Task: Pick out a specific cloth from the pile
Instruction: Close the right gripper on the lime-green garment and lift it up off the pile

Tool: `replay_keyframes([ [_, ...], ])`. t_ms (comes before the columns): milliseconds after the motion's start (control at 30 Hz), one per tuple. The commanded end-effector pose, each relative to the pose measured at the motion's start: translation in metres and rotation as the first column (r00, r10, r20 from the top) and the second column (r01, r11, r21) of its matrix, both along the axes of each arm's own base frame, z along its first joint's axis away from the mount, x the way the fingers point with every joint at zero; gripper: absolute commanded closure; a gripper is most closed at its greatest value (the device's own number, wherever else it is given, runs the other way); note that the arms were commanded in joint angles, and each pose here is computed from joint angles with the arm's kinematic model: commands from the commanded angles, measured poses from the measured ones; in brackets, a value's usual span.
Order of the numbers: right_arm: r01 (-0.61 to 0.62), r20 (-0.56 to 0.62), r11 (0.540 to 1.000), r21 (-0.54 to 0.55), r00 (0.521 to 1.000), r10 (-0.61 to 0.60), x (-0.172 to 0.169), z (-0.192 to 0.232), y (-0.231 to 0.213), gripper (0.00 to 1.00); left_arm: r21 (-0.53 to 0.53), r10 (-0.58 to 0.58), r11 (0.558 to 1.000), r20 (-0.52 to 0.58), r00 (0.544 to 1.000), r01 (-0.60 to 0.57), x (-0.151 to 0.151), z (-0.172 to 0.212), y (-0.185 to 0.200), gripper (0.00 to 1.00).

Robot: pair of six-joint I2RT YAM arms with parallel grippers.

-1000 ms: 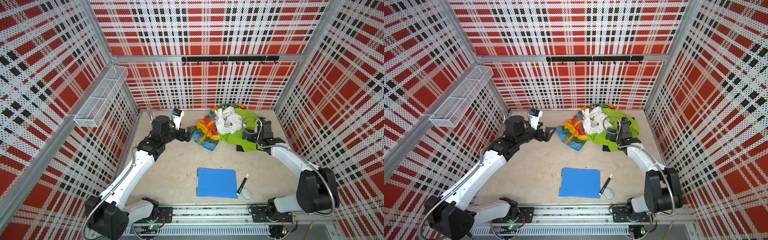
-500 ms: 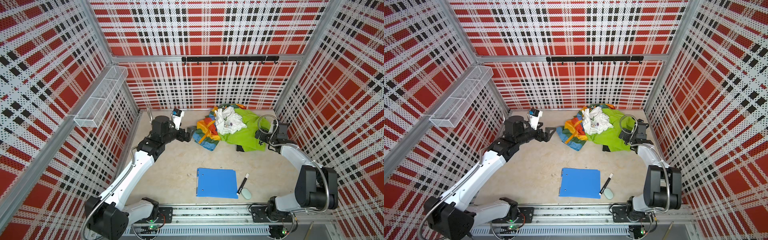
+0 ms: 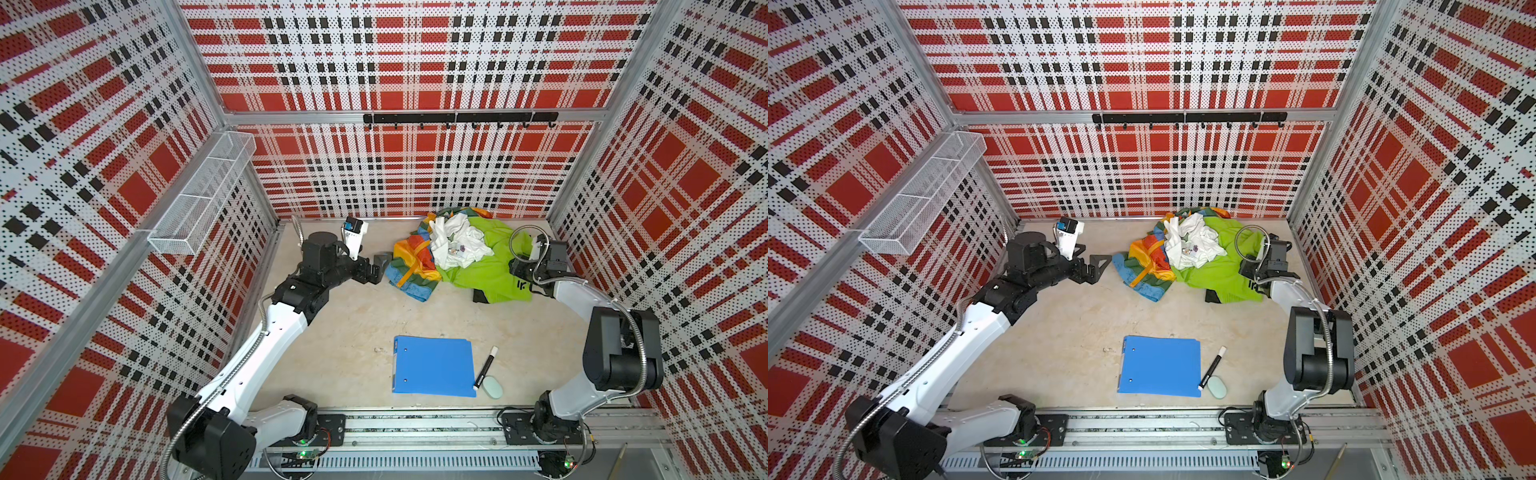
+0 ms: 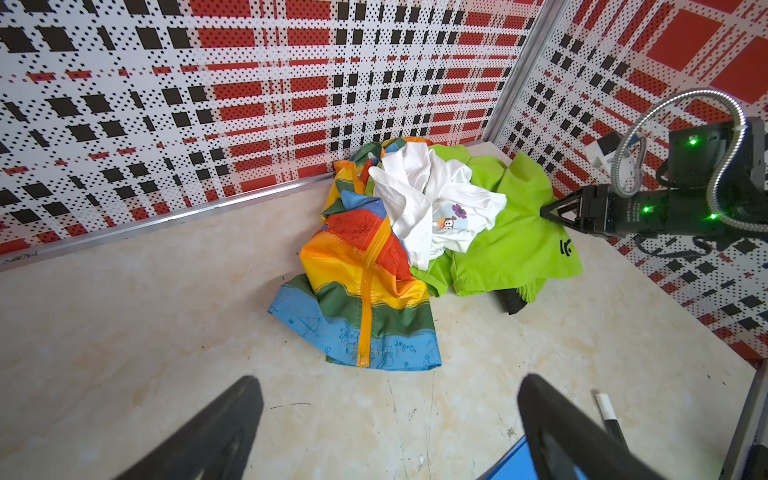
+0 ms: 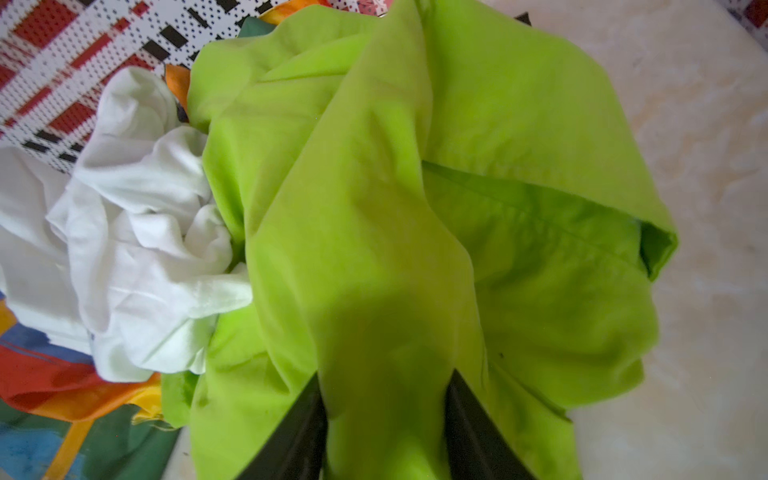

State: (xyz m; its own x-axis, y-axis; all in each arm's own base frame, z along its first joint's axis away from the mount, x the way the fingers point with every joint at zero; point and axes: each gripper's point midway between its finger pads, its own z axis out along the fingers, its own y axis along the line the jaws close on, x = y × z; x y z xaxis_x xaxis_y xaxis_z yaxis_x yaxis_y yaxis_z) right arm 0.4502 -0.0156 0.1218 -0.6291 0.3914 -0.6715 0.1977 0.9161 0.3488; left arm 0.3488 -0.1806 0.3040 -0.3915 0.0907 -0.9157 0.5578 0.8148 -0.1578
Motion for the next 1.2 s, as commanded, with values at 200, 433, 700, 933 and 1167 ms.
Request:
replay_keyframes([
  [200,0.042,0.117,0.997,-0.057,0.993,-0.035,0.011,0.060,-0.011,1.00,-0.013,-0.010,1.000,0.010,1.000,0.010,-0.001,0.002,-0.001,0.01],
  [433,0.029,0.209,0.999,-0.041,0.978,-0.020,0.013,0.117,0.000,1.00,-0.029,-0.014,0.999,0.020,1.000,0.015,-0.002,0.008,0.003,0.01],
  [700,0.031,0.358,0.999,-0.026,0.934,-0.020,0.012,0.204,0.002,1.00,-0.044,-0.027,0.999,-0.003,1.000,0.027,-0.001,0.004,-0.002,0.01],
  [933,0.037,0.475,0.999,-0.020,0.880,-0.023,0.002,0.276,0.003,1.00,-0.048,-0.032,0.998,-0.001,0.999,0.032,-0.003,0.006,-0.003,0.01],
  [1167,0.037,0.632,0.999,0.020,0.774,-0.041,-0.021,0.351,0.006,1.00,-0.048,-0.027,0.998,0.003,1.000,0.027,-0.003,0.007,-0.002,0.01],
])
